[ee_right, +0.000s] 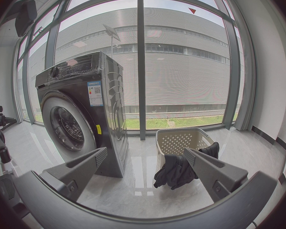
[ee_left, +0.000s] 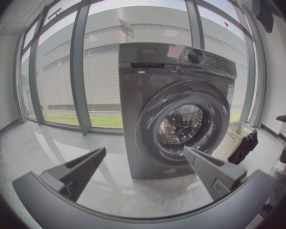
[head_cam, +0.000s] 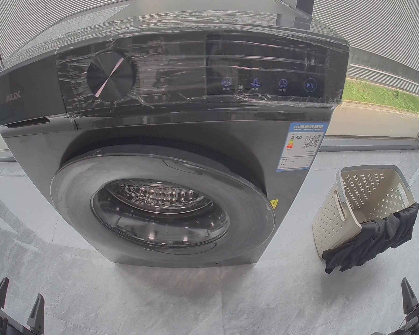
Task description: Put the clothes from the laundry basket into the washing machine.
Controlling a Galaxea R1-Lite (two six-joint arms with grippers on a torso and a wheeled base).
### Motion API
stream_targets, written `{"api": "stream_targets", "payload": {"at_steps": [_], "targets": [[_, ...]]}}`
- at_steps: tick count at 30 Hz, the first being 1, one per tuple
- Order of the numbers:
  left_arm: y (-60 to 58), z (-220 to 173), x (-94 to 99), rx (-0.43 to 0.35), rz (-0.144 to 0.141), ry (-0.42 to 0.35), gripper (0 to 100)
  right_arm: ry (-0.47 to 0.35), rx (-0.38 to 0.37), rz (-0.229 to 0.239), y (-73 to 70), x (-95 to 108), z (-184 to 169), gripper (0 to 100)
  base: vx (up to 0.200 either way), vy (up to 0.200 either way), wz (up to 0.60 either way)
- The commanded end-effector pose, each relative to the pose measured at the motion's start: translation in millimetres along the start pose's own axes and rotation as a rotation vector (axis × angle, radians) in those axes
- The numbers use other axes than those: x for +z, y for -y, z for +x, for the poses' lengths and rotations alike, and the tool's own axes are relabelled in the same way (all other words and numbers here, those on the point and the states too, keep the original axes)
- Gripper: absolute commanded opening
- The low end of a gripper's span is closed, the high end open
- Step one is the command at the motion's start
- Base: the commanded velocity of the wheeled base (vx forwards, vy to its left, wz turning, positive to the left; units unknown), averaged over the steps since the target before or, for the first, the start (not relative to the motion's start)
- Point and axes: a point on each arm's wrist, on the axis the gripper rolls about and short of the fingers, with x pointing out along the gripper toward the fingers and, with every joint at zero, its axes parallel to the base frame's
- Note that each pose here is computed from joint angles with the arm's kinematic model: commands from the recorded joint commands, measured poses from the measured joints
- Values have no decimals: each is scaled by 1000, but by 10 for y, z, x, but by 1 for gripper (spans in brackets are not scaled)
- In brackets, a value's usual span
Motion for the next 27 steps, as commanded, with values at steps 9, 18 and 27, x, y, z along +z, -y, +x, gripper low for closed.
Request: {"api": "stream_targets", "payload": {"at_steps": [9, 18, 27], "targets": [[-1, 1, -46, 1, 2, 0, 100, -1, 1, 0, 0, -52, 0, 100, 0, 156, 0], [-1, 1, -48, -1, -1, -1, 100, -1, 1, 0, 0, -52, 0, 100, -44, 0, 0], [-1, 1, -48, 1, 1, -1, 100, -1, 1, 0, 0, -52, 0, 100, -89, 0, 0]]}}
